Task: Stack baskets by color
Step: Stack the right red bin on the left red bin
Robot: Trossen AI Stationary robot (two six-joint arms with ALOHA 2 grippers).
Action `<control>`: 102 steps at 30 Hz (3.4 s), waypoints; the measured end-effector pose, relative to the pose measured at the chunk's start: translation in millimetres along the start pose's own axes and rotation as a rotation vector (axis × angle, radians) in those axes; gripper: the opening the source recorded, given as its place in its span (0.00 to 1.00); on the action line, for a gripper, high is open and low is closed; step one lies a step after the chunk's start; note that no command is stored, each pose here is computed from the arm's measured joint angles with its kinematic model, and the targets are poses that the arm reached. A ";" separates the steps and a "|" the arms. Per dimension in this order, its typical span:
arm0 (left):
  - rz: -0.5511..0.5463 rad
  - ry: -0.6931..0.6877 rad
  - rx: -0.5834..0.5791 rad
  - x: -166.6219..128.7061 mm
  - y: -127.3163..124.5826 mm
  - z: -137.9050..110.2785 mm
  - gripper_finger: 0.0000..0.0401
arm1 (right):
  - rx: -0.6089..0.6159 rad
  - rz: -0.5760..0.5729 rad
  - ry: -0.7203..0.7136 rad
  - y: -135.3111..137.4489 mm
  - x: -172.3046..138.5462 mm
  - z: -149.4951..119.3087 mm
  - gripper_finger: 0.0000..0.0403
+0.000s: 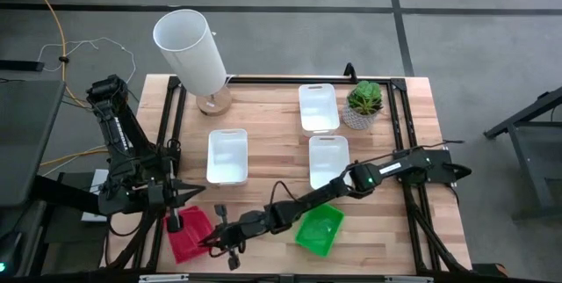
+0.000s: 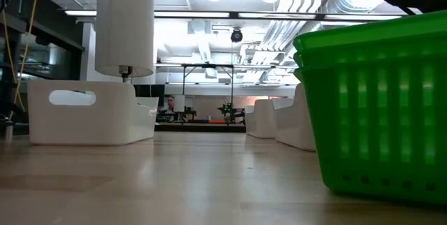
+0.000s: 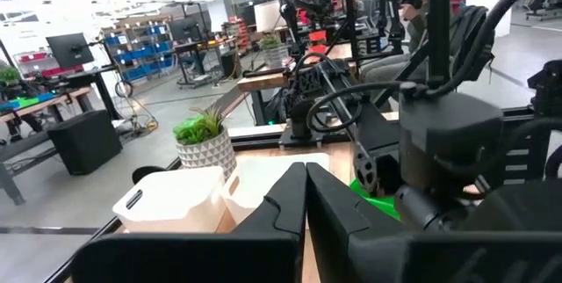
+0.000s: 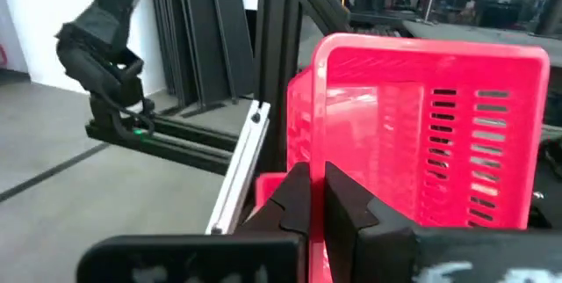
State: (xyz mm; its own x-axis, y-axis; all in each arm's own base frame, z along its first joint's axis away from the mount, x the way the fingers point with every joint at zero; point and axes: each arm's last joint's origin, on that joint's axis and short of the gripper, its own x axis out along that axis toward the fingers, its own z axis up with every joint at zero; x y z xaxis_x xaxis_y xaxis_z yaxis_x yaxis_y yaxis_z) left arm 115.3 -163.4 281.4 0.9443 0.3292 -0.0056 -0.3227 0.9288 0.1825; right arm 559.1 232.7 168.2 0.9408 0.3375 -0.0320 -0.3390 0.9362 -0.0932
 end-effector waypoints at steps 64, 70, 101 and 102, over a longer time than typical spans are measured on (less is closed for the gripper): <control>-0.311 0.060 -0.047 66.3 -7.1 -15.2 0.00 | -0.551 -0.226 1.188 48.0 -130.9 82.8 0.00; -0.309 0.130 0.004 87.8 -6.7 -24.3 0.00 | -0.477 -0.261 1.322 49.1 -151.0 85.3 0.00; -0.386 0.544 0.436 167.1 -38.2 -41.4 0.47 | -0.268 -0.070 1.068 43.4 -178.5 89.3 0.00; -0.381 0.568 0.442 171.0 -38.9 -42.7 0.48 | -0.269 -0.069 1.067 43.5 -178.4 89.4 0.00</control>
State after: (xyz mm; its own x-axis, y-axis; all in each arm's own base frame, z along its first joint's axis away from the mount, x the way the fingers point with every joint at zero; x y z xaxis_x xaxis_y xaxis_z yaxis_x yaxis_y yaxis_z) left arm 286.5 -136.0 231.4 0.7688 0.1503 -0.6216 0.1820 0.8804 0.4379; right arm 376.5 222.0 258.8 0.5196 -0.0944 -0.8492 -0.3963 0.8539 -0.3374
